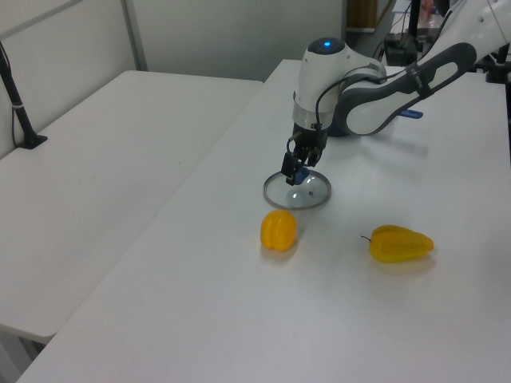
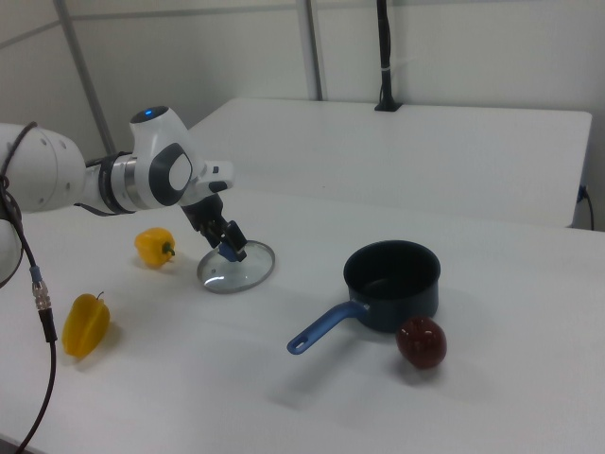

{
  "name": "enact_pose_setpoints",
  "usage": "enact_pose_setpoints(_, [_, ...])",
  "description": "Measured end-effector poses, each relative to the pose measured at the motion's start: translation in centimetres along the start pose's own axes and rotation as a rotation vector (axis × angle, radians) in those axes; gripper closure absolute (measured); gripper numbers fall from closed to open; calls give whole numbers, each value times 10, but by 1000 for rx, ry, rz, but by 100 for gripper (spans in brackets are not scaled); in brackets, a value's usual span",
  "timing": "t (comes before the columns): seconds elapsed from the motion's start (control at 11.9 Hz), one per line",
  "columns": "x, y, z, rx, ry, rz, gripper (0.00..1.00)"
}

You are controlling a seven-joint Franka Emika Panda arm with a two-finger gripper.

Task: Close lid
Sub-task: 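Close the gripper on the blue knob of the glass lid, then lift the glass lid and carry it over the dark saucepan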

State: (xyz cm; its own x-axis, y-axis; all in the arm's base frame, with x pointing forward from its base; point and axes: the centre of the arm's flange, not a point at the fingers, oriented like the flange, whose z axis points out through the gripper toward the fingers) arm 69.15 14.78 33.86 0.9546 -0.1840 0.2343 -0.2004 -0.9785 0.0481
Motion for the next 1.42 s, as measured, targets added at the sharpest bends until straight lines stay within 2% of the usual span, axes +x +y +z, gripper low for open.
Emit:
enact_pose_setpoints(0.17, [-1,-1,3,-4,-2,-4,13])
enact_pose_setpoints(0.25, [-1,-1,2,-8,1,-10,30])
enact_pose_setpoints(0.34, [-1,-1,2,-10,3,-11,35])
enact_pose_setpoints(0.67, [0,-1,1,-10,6,-10,35])
enact_pose_setpoints(0.92, [8,5,-18,-14,15,8,35])
enact_pose_setpoints(1.09, [13,17,-42,-37,-2,33,35])
enact_pose_setpoints(1.42, [36,82,-112,-81,-8,130,35])
